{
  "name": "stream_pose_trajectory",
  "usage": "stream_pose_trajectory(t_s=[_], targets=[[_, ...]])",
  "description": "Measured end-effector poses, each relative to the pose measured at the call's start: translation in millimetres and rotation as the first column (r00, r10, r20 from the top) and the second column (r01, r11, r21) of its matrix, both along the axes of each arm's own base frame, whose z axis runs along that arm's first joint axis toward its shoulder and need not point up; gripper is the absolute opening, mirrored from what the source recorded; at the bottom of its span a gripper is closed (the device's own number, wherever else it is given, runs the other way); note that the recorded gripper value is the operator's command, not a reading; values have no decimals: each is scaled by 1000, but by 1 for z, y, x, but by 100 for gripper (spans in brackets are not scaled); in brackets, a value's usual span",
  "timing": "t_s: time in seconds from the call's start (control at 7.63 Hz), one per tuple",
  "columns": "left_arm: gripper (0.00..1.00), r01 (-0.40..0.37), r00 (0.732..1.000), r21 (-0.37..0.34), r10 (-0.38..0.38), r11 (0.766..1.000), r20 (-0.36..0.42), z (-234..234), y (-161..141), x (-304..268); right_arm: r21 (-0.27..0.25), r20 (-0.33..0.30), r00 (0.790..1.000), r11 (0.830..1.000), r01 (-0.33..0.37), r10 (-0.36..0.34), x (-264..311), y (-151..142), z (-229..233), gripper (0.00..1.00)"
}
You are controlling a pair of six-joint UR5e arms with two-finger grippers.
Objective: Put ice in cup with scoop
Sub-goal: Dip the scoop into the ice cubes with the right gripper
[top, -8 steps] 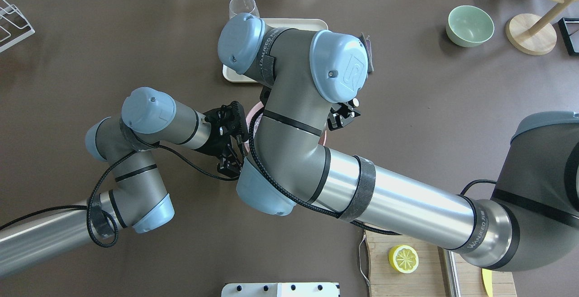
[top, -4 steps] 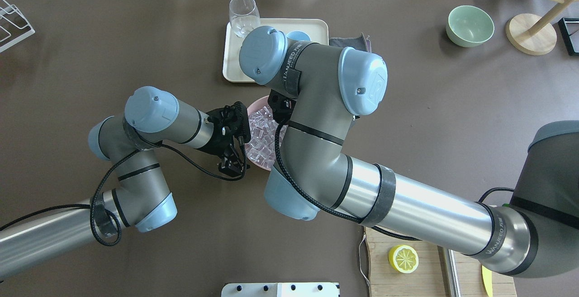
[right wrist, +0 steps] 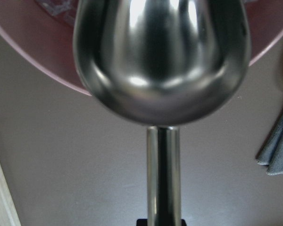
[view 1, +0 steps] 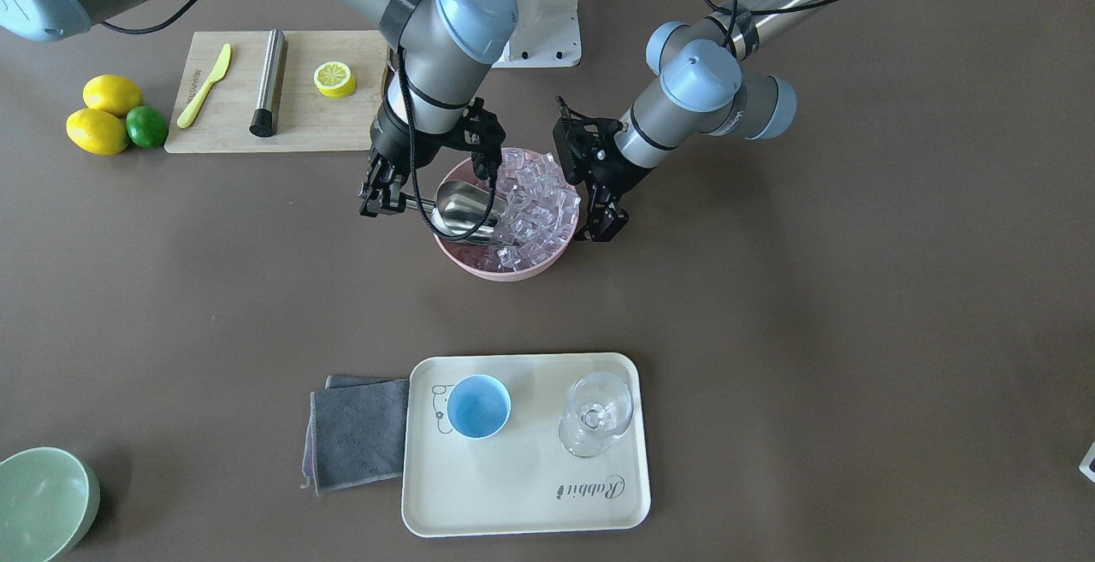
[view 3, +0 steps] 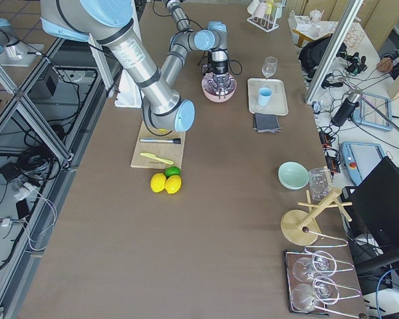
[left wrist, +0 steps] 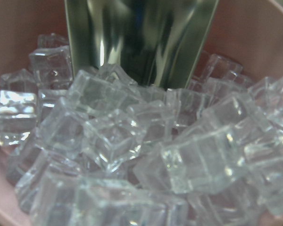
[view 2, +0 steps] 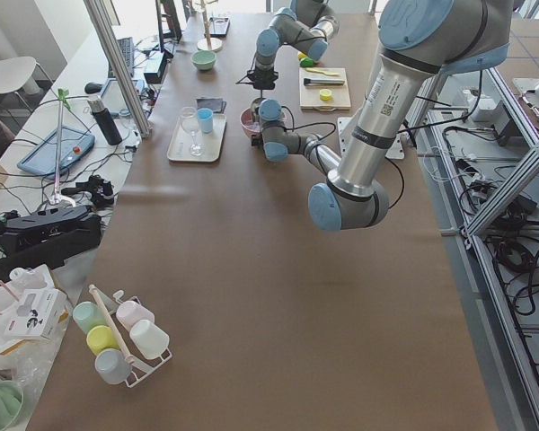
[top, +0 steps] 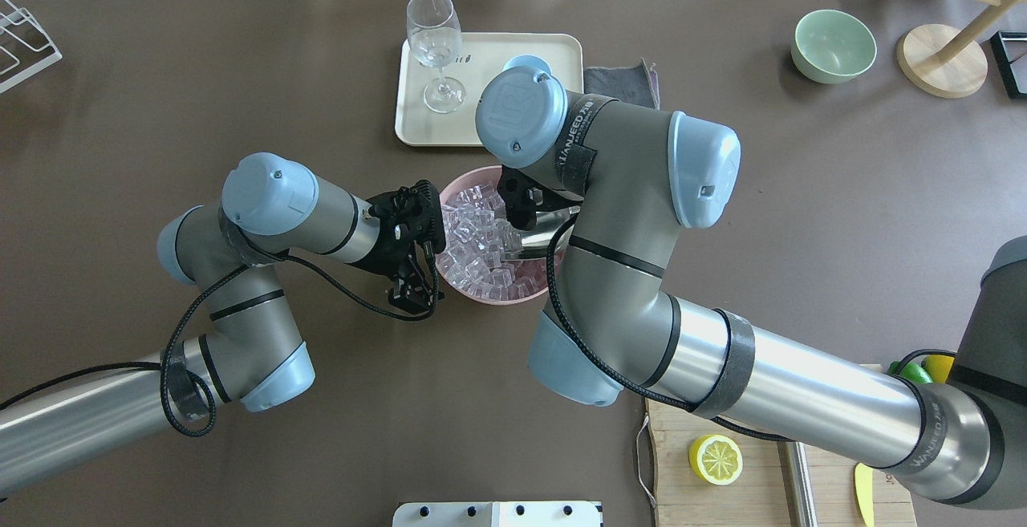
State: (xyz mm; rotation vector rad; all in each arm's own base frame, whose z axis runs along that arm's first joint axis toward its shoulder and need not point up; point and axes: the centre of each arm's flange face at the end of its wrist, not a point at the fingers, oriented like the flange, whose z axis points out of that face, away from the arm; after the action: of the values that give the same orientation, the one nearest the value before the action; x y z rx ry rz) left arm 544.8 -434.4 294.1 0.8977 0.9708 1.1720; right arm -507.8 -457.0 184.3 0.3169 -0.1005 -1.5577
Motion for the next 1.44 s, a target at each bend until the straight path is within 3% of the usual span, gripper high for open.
stream_pose_trajectory(t_s=[0.66,1.44], targets=[[99,0,1000,0,0,1000,0,0,0,0,5,123,992,1000,11,-11,7,9,28,0],[99,0,1000,0,0,1000,0,0,0,0,-87,276,961,996,3,21,27,-13,52,0]])
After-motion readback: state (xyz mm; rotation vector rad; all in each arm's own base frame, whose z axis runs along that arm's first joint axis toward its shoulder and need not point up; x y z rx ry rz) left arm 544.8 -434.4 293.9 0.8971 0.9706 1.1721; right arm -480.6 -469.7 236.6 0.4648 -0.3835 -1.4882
